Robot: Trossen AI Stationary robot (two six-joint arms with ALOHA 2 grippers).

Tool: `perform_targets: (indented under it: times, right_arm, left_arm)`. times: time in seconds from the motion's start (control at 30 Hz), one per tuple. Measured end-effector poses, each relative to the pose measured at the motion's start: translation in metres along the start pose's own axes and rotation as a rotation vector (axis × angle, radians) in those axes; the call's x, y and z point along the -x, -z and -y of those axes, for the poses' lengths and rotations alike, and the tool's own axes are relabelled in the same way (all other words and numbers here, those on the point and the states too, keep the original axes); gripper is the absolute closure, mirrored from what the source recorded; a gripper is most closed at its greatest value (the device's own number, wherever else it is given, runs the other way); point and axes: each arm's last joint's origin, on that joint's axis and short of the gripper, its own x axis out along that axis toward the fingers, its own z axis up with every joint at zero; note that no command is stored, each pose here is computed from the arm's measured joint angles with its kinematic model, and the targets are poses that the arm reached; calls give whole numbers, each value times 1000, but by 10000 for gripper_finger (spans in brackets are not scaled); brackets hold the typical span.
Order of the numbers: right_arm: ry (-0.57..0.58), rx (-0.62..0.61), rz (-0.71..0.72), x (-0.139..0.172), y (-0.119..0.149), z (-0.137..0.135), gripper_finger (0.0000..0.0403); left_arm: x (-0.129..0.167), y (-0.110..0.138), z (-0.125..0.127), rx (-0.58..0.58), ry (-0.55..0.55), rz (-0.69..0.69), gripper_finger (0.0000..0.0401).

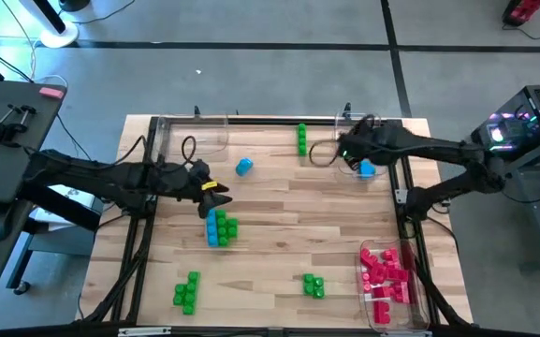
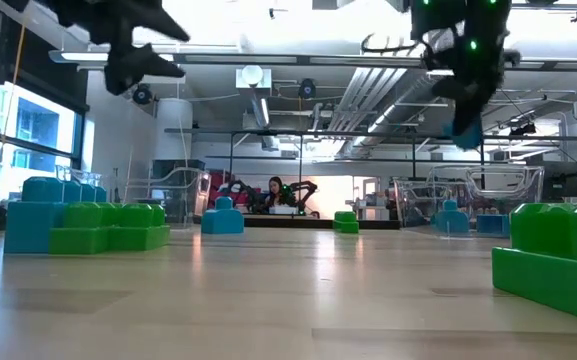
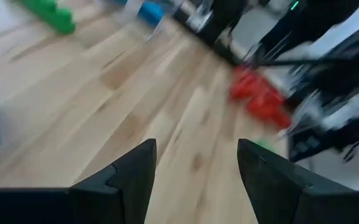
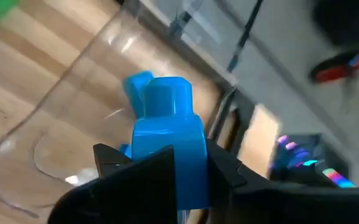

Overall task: Sort blocks
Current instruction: Put the blue game piece into the top right transparent bin

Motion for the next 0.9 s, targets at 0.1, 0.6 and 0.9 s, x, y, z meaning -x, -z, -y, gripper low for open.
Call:
perform_targets:
  times: [0.1, 0.6, 0.9]
  right_arm:
    - [-158, -76, -72, -30, 5, 10, 402]
    - [-359, -370, -130, -77, 12, 18, 333]
    - [-395, -340, -51, -59, -6, 28, 191]
  left_arm:
    - [-2, -5, 4, 13, 52, 65, 190]
    - [-1, -12, 11, -3, 136, 135, 190]
    - [-2, -17, 6, -20, 111, 161, 190]
